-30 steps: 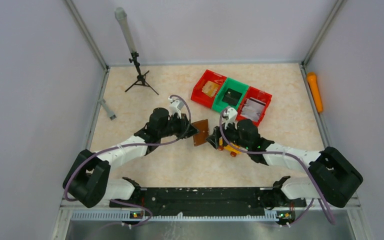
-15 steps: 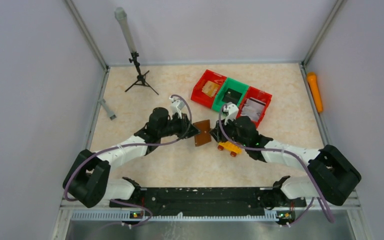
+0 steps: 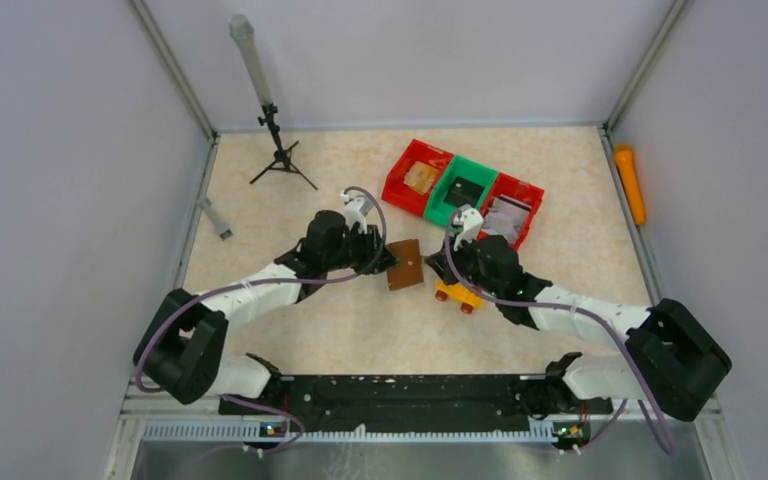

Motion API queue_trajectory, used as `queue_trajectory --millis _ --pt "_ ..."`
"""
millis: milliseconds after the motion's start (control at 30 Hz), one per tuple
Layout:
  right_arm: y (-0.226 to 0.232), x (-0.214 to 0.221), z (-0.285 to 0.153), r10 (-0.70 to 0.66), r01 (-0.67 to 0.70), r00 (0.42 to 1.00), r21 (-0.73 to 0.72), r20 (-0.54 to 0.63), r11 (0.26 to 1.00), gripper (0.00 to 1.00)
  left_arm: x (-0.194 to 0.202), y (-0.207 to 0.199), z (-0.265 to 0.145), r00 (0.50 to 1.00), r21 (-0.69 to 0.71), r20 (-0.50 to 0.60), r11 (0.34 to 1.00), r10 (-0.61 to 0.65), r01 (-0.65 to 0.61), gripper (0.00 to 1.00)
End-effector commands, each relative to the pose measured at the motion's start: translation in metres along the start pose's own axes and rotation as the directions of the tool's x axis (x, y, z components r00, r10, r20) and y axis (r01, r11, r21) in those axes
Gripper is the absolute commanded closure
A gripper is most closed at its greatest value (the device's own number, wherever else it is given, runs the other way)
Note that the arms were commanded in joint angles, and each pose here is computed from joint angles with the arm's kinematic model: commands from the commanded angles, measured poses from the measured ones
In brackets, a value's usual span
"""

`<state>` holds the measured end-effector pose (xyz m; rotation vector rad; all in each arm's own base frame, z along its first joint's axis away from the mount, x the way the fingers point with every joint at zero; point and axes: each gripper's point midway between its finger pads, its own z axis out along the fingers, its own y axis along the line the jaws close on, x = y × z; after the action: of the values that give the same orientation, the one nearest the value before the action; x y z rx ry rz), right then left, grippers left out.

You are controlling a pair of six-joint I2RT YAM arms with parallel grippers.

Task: Take the credit cards out of the card holder
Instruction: Open the card holder.

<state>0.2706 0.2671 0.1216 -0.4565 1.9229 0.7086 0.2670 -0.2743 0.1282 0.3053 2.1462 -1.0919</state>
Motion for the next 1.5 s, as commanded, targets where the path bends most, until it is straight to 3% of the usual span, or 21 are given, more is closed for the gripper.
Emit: queue_trajectory --millis 0,100,200,500,700,800,900,1200,1367,1467 --pt "0.013 -0.026 -0.008 -0.009 0.016 0.994 -0.061 0.112 0.998 1.0 -0.01 0.032 0.011 1.0 -0.186 -0.026 0.983 -0.007 0.002 0.63" --pt "0.018 -0.023 -0.005 -0.009 0.018 0.996 -0.093 0.091 0.996 1.0 -0.003 0.039 0.016 0.998 -0.217 -0.055 0.976 -0.028 0.015 0.45" --pt "0.021 -0.02 -0.001 -0.007 0.014 0.998 -0.109 0.068 0.994 1.0 -0.002 0.05 0.014 0.998 -0.282 -0.058 0.959 -0.035 0.017 0.35" --pt "0.018 -0.017 0.001 0.002 0.003 0.998 -0.089 0.055 0.996 1.0 -0.003 0.04 0.012 0.999 -0.228 -0.046 0.973 -0.021 0.01 0.28" --pt "0.012 -0.009 0.008 0.004 -0.003 1.0 -0.054 0.009 0.999 1.0 0.0 0.034 0.016 0.997 -0.194 -0.067 0.981 -0.028 0.014 0.29" --pt "0.011 -0.007 0.011 0.005 -0.005 1.0 -0.049 -0.01 0.999 1.0 -0.005 0.014 0.01 0.999 -0.089 -0.033 0.996 0.01 -0.013 0.28" --pt "0.016 -0.006 0.012 0.005 -0.006 1.0 -0.074 -0.013 0.997 1.0 -0.01 0.0 0.0 0.998 -0.018 0.036 0.999 0.047 -0.047 0.16" --pt "0.023 -0.011 0.008 0.004 -0.003 1.0 -0.115 0.011 0.993 1.0 0.008 0.01 0.022 0.993 -0.096 -0.093 0.992 0.071 -0.08 0.01" --pt "0.026 -0.013 0.006 0.007 -0.004 1.0 -0.131 0.025 0.991 1.0 0.013 0.015 0.029 0.985 -0.174 -0.128 0.976 0.113 -0.135 0.01" --pt "0.025 -0.014 0.005 0.009 -0.006 1.0 -0.126 0.026 0.992 1.0 0.015 0.035 0.03 0.983 -0.286 -0.16 0.949 0.089 -0.133 0.1"
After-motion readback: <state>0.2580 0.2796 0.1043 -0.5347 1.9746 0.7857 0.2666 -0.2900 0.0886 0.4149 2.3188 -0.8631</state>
